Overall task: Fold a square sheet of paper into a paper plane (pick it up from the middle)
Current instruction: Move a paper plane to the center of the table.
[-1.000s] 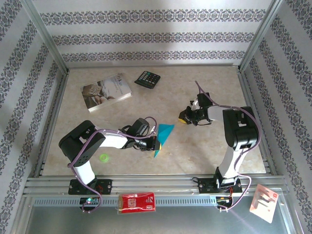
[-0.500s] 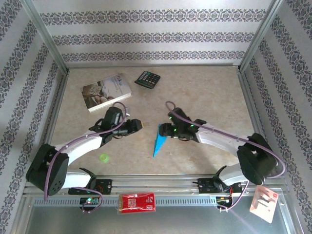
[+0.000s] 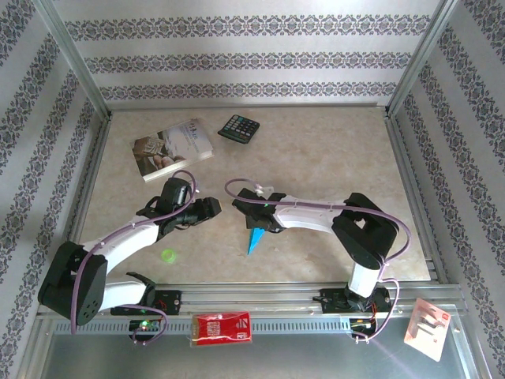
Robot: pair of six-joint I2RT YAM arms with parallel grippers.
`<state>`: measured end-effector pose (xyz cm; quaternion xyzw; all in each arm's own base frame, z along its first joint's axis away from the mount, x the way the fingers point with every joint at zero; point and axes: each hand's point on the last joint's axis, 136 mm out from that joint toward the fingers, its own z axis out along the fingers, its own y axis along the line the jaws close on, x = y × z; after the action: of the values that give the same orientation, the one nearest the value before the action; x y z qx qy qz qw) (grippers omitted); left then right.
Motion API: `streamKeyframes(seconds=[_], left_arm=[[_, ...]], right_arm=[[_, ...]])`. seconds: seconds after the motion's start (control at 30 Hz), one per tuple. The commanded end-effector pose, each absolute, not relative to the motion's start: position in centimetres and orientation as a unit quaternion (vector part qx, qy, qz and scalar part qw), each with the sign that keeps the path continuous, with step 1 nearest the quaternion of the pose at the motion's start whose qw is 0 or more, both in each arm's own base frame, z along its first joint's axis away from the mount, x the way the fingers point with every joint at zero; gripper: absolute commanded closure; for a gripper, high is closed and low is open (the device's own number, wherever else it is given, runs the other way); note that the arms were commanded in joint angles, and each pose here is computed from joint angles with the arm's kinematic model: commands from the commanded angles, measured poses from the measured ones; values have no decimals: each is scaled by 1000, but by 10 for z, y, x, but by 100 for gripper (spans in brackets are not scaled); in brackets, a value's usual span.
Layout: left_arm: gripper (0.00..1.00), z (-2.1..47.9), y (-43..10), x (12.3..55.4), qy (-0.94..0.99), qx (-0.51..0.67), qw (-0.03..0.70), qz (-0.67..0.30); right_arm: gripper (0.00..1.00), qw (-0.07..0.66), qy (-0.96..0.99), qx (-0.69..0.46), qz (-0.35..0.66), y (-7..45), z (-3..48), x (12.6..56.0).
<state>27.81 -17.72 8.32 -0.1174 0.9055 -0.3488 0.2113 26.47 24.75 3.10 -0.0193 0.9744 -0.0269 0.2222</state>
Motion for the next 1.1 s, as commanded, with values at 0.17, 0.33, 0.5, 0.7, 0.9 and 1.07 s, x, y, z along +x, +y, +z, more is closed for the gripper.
streamKeyframes(seconds=[0.17, 0.33, 0.5, 0.7, 0.9, 1.07], left_arm=[[47, 76, -176, 274, 911, -106, 199, -345], [47, 75, -178, 275, 911, -107, 196, -347], [44, 76, -181, 276, 908, -110, 190, -357], [37, 85, -192, 279, 880, -137, 191, -413], [42, 86, -200, 271, 877, -143, 174, -424], [39, 80, -206, 263, 886, -141, 178, -404]], right_arm=[[35, 246, 967, -6, -60, 230, 48, 267], [57, 243, 968, 4, -63, 221, 46, 263], [82, 246, 968, 23, -51, 212, 47, 265], [100, 273, 961, 22, 47, 226, 65, 274], [100, 278, 929, 18, 245, 287, 91, 272], [100, 262, 926, 33, 269, 284, 75, 272]])
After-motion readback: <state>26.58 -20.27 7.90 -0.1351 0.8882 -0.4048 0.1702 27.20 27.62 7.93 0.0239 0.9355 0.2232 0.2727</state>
